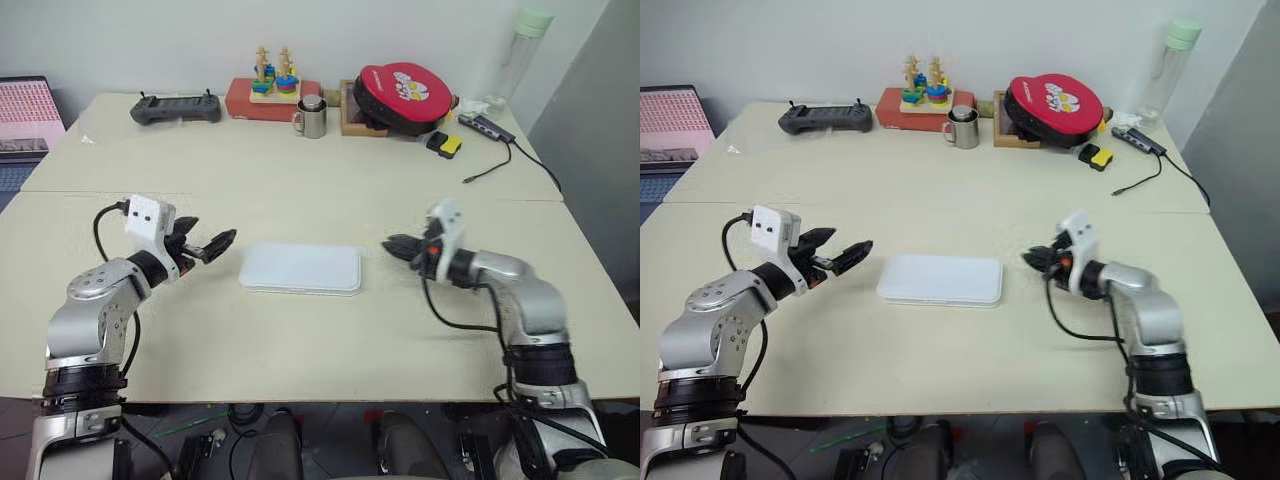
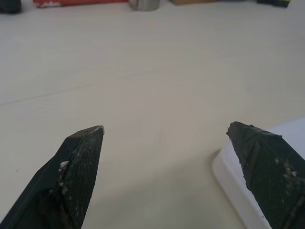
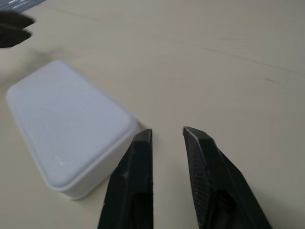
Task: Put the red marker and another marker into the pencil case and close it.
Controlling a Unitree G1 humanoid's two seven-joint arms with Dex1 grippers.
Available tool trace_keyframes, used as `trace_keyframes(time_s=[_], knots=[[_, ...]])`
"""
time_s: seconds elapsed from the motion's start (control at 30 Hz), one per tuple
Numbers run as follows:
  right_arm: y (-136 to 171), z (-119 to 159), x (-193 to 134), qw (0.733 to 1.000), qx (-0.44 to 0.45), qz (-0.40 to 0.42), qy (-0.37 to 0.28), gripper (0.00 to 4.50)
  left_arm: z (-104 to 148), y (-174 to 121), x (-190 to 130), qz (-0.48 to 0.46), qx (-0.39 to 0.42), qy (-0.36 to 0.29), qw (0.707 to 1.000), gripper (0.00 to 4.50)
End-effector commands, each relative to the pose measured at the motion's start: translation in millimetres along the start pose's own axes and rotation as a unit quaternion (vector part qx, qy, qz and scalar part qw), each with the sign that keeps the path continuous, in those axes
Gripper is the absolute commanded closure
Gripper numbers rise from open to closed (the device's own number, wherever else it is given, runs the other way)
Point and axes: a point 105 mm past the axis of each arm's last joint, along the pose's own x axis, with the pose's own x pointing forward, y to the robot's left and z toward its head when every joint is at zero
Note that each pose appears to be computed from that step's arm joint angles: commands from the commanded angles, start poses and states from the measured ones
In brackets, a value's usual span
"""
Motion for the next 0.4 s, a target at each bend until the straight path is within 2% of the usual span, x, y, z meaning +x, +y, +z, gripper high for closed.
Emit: trace_keyframes(time_s=[0.03,0.3,0.37,0.4], knots=[[-8.9,21.6,-19.9,0.999,-0.02,-0.03,-0.03,2.41,18.2,12.1,-4.3,0.008,0.035,-0.017,0.999,0.0],[-17.4,27.5,-30.1,0.997,-0.04,-0.059,-0.031,0.46,10.4,33.2,-8.3,0.025,0.051,0.009,0.998,0.0],[-15.1,27.4,-30.2,0.997,-0.042,-0.056,-0.031,0.03,12.8,36.9,-12.2,0.026,0.05,0.006,0.998,0.0],[-12.4,26.7,-29.2,0.997,-0.042,-0.05,-0.031,0.03,13.2,37.2,-14.3,0.022,0.049,0.005,0.999,0.0]])
